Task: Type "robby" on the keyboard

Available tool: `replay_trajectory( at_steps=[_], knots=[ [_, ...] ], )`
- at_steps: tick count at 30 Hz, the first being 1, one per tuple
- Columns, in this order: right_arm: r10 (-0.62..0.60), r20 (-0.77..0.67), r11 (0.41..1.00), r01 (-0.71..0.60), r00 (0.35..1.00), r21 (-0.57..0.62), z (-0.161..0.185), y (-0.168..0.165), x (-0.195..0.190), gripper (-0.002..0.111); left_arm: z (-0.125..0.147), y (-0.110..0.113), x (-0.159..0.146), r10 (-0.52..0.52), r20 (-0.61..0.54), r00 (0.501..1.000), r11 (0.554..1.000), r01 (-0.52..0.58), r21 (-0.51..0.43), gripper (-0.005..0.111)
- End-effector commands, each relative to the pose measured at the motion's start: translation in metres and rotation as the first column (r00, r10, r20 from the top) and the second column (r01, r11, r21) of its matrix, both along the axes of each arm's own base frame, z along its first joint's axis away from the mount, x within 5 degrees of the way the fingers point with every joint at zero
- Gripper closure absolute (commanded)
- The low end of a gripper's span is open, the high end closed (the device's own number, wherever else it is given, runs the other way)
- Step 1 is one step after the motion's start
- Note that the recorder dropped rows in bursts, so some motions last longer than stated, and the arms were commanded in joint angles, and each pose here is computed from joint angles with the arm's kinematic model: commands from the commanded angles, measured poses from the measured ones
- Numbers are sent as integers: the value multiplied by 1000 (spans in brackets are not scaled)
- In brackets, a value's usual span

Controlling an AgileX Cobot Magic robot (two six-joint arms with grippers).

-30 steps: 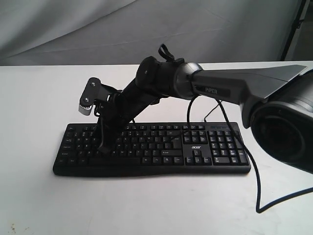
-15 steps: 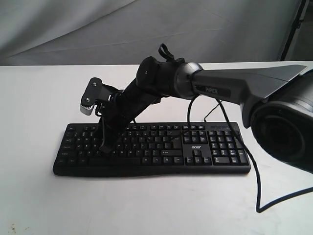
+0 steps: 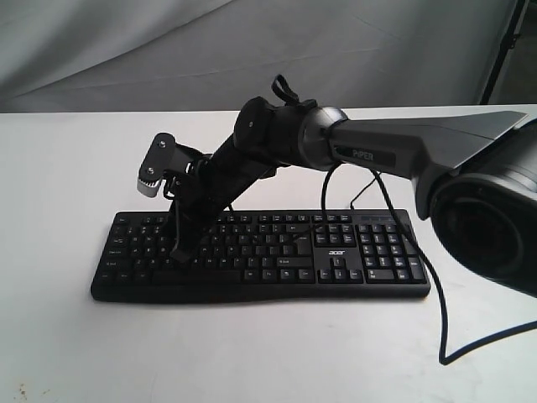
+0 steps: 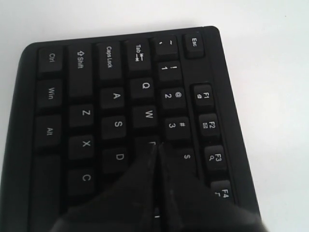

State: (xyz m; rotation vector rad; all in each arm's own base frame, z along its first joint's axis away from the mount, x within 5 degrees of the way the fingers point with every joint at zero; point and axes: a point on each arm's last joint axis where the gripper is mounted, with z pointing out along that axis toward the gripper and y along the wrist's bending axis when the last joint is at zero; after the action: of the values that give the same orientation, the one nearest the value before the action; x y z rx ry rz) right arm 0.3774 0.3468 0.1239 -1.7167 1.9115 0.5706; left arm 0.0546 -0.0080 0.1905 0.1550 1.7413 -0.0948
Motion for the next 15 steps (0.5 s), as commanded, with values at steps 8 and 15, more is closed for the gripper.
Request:
replay_trajectory(
  at_steps=[8, 15],
  knots=[
    [-4, 13, 1000, 4, 1000, -1, 2, -1, 2, 108, -1, 0, 0, -6, 5, 1000, 1000, 6, 1, 107],
    [-4, 1, 1000, 4, 1000, -10, -6, -1, 2, 108, -1, 0, 0, -6, 5, 1000, 1000, 6, 1, 107]
  ],
)
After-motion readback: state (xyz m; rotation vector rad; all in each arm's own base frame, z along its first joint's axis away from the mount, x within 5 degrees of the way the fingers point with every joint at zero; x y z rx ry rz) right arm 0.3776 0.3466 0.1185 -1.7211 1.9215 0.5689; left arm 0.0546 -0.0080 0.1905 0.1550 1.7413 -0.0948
